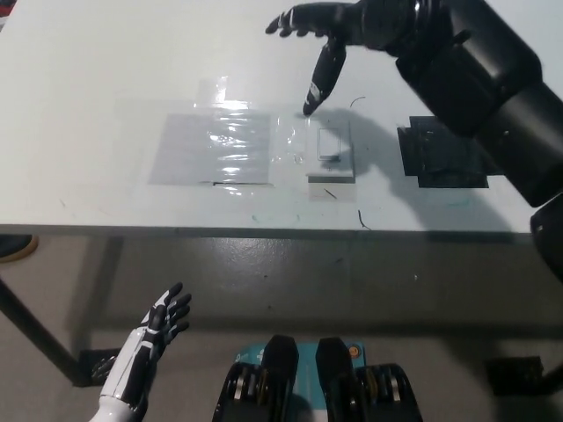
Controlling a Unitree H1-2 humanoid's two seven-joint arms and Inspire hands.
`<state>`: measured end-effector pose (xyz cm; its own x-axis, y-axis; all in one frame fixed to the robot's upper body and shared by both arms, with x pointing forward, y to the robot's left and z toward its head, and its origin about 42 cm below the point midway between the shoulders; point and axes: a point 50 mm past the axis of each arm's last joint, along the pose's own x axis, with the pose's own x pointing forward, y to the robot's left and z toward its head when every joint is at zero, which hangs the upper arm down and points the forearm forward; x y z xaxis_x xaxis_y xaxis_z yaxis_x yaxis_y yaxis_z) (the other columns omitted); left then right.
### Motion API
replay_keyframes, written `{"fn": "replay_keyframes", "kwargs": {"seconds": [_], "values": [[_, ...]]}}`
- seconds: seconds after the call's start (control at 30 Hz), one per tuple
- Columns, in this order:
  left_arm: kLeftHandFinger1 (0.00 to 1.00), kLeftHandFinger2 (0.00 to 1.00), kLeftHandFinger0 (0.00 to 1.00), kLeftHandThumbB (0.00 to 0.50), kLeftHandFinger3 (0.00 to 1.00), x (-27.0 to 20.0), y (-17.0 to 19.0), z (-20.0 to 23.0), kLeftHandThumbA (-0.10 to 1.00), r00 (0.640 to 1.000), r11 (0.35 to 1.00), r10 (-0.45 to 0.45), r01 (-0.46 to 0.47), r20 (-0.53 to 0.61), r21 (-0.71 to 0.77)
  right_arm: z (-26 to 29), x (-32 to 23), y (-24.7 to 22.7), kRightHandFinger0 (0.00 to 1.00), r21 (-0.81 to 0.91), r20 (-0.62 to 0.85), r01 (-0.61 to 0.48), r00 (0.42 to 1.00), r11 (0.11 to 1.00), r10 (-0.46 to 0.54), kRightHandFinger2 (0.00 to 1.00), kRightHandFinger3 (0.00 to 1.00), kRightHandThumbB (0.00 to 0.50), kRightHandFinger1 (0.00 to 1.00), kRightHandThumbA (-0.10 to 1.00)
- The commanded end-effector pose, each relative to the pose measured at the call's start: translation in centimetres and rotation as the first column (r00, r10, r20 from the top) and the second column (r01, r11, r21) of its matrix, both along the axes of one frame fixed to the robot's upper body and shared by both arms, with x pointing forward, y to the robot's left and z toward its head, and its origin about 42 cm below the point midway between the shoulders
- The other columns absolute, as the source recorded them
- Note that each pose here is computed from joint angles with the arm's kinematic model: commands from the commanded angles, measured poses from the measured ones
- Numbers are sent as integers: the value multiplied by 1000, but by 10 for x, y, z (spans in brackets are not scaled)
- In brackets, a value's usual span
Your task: A white switch is kept at the centre of the table close to the robot and the robot uses its right hand to press it to turn it on
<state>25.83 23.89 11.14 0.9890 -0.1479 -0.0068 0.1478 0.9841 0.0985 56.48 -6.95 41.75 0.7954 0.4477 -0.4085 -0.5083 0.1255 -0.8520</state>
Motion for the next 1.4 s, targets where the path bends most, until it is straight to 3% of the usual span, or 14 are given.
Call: {"fn": "replay_keyframes", "kwargs": {"seconds": [0.0, 0.03, 0.1, 0.2, 0.23, 0.27, 0.3, 0.47, 1.0, 1.2, 1.37], "values": [[1000, 1000, 1000, 69, 1000, 0, 2, 10, 1000, 999, 1000, -22, 22, 44, 4, 17, 2, 3, 1000, -5, 56, -27, 998, 1000, 27, 1000, 1000, 281, 1000, 1000], [1000, 1000, 1000, 68, 1000, 0, 2, 9, 1000, 999, 1000, -24, 24, 44, 4, 16, 3, 2, 1000, -4, 52, -25, 998, 1000, 26, 1000, 1000, 261, 1000, 1000], [1000, 1000, 1000, 59, 1000, 1, 3, 10, 1000, 999, 1000, -22, 22, 42, 7, 5, 3, 2, 1000, -26, 46, -7, 999, 1000, 9, 1000, 1000, 294, 1000, 1000], [1000, 1000, 1000, 64, 1000, 1, 2, 11, 1000, 999, 1000, -20, 20, 40, 3, -5, 3, 2, 1000, -62, 49, -26, 998, 998, 29, 1000, 1000, 286, 1000, 1000], [1000, 1000, 1000, 68, 1000, 1, 2, 10, 1000, 999, 1000, -17, 17, 39, 1, -9, 2, 2, 1000, -49, 34, -22, 999, 999, 23, 1000, 1000, 277, 1000, 1000], [1000, 1000, 1000, 75, 1000, 1, 2, 10, 1000, 999, 1000, -17, 17, 36, 1, -13, 1, 1, 1000, -44, 26, -46, 999, 998, 47, 1000, 1000, 234, 1000, 1000], [1000, 1000, 1000, 81, 1000, 1, 2, 11, 1000, 999, 1000, -18, 18, 33, 0, -16, 0, 0, 1000, -54, 30, -51, 998, 997, 53, 1000, 1000, 233, 1000, 1000], [1000, 1000, 1000, 61, 1000, 0, 2, 10, 1000, 999, 1000, -17, 17, 30, -3, -35, 0, 1, 1000, -117, 37, 3, 999, 993, 1, 1000, 1000, 325, 1000, 1000], [1000, 1000, 1000, 56, 1000, -2, 4, 4, 1000, 999, 1000, -7, 7, 31, -5, -87, -1, -8, 1000, -109, -56, -11, 998, 994, 5, 1000, 1000, 325, 1000, 1000], [1000, 1000, 1000, 75, 1000, -7, 7, 2, 1000, 1000, 1000, 2, -2, 16, -3, -94, -5, -5, 1000, -121, -69, -14, 998, 993, 5, 1000, 1000, 332, 1000, 1000], [1000, 1000, 1000, 30, 1000, -13, 11, -1, 1000, 1000, 1000, 13, -13, 8, -4, -99, -10, -3, 1000, -128, -97, -10, 995, 992, -2, 1000, 1000, 328, 1000, 1000]]}}
